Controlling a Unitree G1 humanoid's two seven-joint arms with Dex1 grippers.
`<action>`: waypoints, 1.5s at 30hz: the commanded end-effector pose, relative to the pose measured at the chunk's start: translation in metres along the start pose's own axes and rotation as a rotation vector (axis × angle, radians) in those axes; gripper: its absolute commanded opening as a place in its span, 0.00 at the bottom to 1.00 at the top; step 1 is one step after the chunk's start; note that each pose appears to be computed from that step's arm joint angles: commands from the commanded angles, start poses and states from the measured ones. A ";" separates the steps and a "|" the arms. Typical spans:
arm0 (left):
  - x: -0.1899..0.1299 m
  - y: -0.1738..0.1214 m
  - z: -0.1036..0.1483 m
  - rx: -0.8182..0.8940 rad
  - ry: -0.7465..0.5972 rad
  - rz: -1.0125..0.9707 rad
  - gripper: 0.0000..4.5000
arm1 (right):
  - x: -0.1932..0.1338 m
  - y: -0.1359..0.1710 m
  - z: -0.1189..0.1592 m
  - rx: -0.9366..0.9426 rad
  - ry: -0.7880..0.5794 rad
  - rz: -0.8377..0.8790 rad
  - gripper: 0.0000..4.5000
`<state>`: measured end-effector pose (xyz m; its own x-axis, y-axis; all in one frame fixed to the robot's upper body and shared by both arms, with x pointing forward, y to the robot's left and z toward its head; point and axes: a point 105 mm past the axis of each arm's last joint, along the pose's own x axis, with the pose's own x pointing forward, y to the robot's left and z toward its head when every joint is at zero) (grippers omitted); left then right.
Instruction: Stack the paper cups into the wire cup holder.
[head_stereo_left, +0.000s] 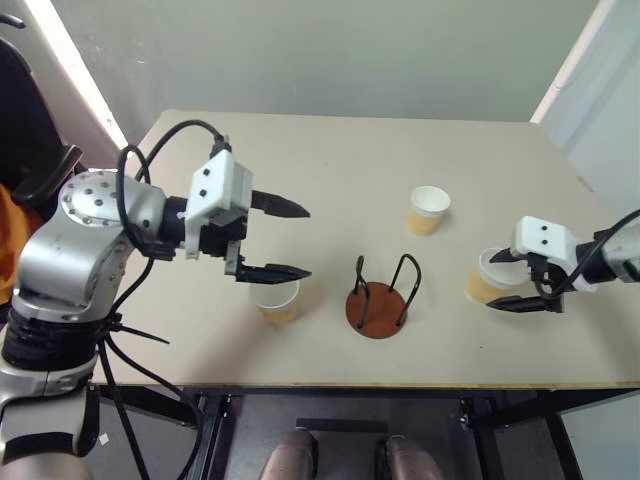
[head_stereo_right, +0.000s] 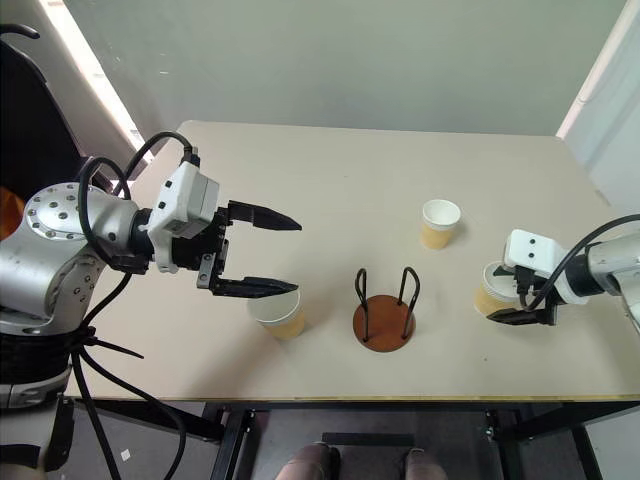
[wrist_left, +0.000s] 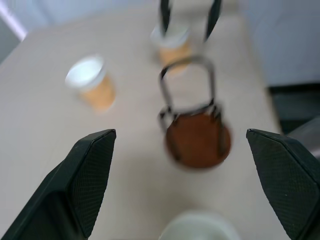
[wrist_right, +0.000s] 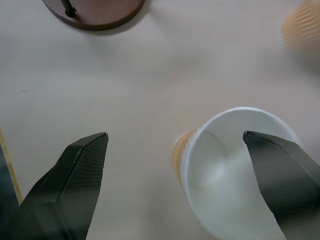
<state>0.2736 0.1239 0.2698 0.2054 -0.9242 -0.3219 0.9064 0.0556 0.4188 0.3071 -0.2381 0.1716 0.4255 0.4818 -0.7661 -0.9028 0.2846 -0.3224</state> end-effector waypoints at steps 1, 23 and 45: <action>-0.002 -0.002 0.018 0.046 -0.025 0.009 1.00 | 0.003 -0.007 -0.002 -0.033 0.028 -0.035 0.79; -0.017 0.010 0.012 0.054 -0.014 0.077 1.00 | -0.095 0.000 0.179 -0.519 -0.456 0.110 0.01; -0.020 -0.002 0.006 0.038 0.024 0.091 1.00 | -0.011 0.042 0.173 -0.808 -0.280 0.410 0.01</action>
<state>0.2709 0.1379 0.2697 0.2727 -0.9086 -0.3163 0.8932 0.1169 0.4342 0.2764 -0.0874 0.2592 -0.0496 0.6383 -0.7682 -0.7408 -0.5394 -0.4003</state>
